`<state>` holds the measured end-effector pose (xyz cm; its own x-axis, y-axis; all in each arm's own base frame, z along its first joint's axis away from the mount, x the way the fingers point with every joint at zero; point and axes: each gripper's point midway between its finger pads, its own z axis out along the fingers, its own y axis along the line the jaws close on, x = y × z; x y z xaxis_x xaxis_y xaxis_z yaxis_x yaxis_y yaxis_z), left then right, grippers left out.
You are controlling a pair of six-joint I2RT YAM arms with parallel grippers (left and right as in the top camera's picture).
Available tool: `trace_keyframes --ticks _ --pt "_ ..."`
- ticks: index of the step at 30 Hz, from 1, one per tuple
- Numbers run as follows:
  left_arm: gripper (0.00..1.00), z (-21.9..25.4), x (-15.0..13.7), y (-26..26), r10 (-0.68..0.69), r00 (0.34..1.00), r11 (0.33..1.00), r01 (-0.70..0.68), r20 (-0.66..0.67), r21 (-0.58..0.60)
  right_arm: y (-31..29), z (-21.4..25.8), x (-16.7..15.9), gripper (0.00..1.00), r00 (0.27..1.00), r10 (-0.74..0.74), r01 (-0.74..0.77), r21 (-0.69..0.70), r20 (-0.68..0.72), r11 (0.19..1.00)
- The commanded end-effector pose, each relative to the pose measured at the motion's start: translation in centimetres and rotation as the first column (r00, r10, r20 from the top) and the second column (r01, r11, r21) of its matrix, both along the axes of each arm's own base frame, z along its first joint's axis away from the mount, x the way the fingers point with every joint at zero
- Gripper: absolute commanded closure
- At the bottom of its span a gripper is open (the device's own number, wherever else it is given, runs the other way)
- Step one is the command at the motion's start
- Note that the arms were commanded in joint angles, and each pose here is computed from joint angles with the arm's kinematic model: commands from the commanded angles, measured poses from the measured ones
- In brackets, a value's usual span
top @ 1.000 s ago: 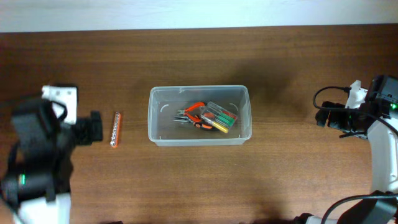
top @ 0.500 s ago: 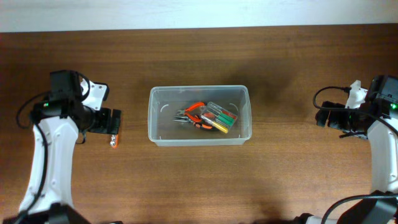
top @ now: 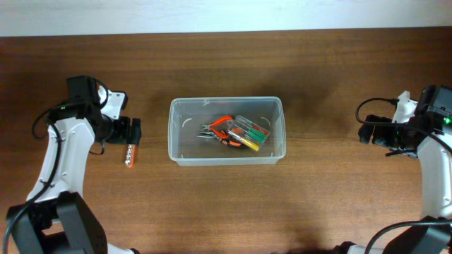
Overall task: Pack container
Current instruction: 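Move the left gripper over the orange bit holder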
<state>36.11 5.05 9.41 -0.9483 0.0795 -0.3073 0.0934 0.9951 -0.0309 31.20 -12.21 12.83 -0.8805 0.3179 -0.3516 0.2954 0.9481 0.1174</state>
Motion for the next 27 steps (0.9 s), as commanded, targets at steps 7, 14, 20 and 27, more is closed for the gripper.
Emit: trace_keyframes --ticks 7,14,20,27 --pt "0.01 -0.7 -0.6 2.6 0.192 0.980 0.978 -0.188 -0.044 0.090 0.0 0.0 0.1 0.01 1.000 -0.008 0.008 0.011 0.004 1.000" --pt "0.01 -1.9 -0.5 2.7 0.175 0.982 0.981 -0.167 -0.071 0.098 0.0 0.0 0.1 0.01 1.000 -0.008 0.008 0.011 0.004 1.000" --pt "0.01 -2.4 0.0 0.7 -0.003 0.998 1.000 0.004 -0.067 0.021 0.0 0.0 0.1 0.01 1.000 -0.007 0.007 0.011 0.004 1.000" --pt "0.01 -4.4 -0.6 1.4 0.023 0.990 0.999 -0.016 -0.137 0.052 0.0 0.0 0.0 0.01 1.000 -0.008 0.008 0.011 0.004 1.000"
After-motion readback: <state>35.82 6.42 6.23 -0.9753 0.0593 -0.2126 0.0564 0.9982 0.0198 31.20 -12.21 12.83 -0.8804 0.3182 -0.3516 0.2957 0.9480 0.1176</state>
